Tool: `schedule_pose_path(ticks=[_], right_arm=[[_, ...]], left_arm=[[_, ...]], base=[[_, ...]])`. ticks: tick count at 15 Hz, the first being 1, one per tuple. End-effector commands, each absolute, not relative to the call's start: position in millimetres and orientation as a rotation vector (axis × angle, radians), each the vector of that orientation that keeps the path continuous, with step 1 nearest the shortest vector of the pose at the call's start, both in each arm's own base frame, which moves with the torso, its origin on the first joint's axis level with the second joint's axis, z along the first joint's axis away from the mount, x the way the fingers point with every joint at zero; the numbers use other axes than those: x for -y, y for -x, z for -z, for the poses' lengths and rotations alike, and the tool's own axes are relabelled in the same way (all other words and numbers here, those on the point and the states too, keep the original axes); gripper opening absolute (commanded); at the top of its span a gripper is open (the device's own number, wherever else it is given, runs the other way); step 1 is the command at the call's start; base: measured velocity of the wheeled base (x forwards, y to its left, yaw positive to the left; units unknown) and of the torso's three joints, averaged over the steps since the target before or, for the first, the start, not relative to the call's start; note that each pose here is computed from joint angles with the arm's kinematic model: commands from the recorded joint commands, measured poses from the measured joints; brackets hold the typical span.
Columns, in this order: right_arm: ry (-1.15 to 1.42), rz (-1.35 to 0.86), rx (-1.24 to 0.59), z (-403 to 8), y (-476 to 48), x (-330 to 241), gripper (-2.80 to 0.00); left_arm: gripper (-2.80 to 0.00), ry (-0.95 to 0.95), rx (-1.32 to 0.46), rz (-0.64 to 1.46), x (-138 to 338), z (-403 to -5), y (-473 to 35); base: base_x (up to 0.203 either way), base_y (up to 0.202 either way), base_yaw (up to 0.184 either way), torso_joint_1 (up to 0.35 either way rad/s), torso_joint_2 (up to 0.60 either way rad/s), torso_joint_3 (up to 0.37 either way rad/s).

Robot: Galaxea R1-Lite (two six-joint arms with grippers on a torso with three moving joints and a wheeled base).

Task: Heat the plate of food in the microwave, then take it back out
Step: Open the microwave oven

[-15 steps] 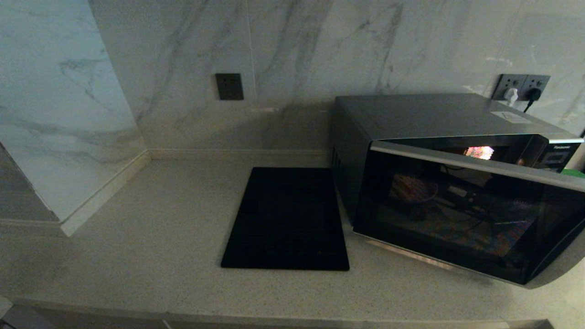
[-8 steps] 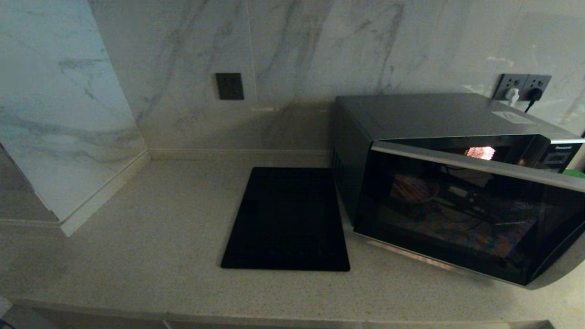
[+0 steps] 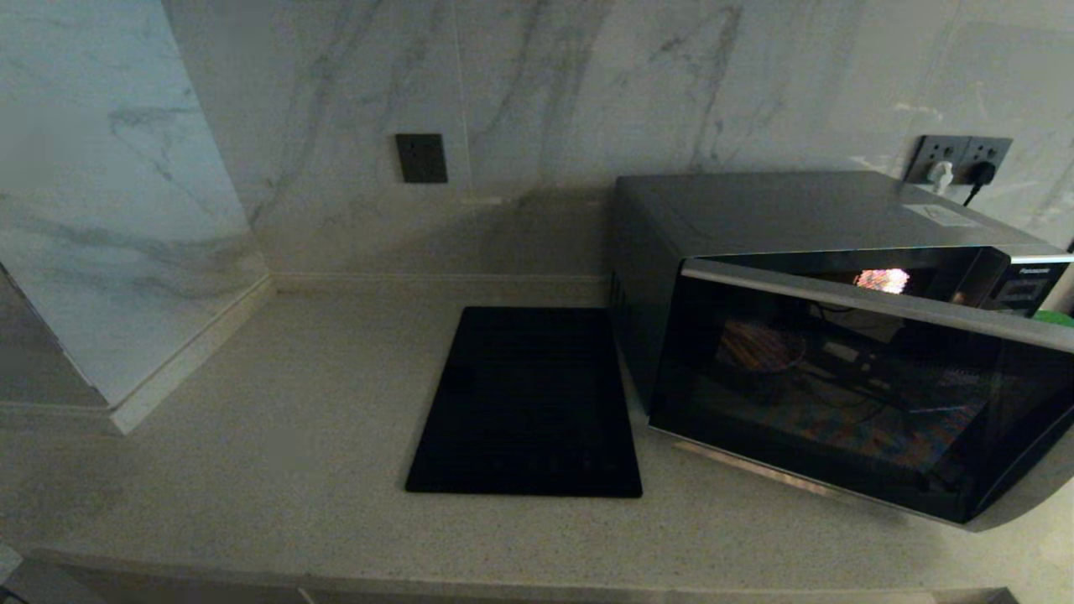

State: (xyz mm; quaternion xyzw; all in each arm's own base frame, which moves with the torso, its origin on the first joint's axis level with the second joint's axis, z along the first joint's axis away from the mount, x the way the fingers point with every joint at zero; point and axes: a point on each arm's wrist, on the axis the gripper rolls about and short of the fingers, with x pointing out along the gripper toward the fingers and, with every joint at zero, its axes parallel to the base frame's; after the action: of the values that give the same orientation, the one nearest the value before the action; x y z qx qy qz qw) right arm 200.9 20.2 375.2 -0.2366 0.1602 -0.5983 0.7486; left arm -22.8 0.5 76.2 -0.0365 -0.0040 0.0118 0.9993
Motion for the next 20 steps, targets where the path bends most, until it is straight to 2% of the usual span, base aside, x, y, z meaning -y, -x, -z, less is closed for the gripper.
schedule_pose_path(ticks=[1,3,5,7,9,10,12,14,17,20], right_arm=[[0.706,1.374,-0.588,-350,-214,4,-2.80],[0.777,1.437,-0.729,-356,-210,26,-2.80],[0.779,1.499,-0.761,-366,-197,43,-2.80],[0.819,1.496,-0.686,-373,-191,51,-2.80],[0.876,1.421,-0.524,-377,-189,56,-2.80],[0.940,1.331,-0.431,-378,-190,59,-2.80],[0.981,0.994,-0.262,-372,-193,63,-2.80],[0.743,0.782,-0.291,-364,-189,62,-2.80],[0.215,0.688,-0.350,-365,-184,57,-2.80],[-0.173,0.630,-0.412,-365,-203,49,-2.80]], left_arm=[[-2.80,0.074,0.008,-0.025,0,-76,23],[-2.80,0.074,0.007,-0.024,0,-76,23],[-2.80,0.074,0.007,-0.024,0,-76,23],[-2.80,0.074,0.009,-0.024,0,-76,23],[-2.80,0.074,0.008,-0.024,0,-76,23],[-2.80,0.074,0.008,-0.024,0,-76,23],[-2.80,0.074,0.008,-0.024,0,-76,23],[-2.80,0.074,0.007,-0.025,0,-76,23],[-2.80,0.074,0.008,-0.024,0,-76,23],[-2.80,0.074,0.008,-0.024,0,-76,23]], base=[[0.000,0.000,0.000,0.000,0.00,0.000],[0.000,0.000,0.000,0.000,0.00,0.000],[0.000,0.000,0.000,0.000,0.00,0.000],[0.000,0.000,0.000,0.000,0.00,0.000],[0.000,0.000,0.000,0.000,0.00,0.000],[0.000,0.000,0.000,0.000,0.00,0.000],[0.000,0.000,0.000,0.000,0.00,0.000],[0.000,0.000,0.000,0.000,0.00,0.000],[0.000,0.000,0.000,0.000,0.00,0.000],[0.000,0.000,0.000,0.000,0.00,0.000]])
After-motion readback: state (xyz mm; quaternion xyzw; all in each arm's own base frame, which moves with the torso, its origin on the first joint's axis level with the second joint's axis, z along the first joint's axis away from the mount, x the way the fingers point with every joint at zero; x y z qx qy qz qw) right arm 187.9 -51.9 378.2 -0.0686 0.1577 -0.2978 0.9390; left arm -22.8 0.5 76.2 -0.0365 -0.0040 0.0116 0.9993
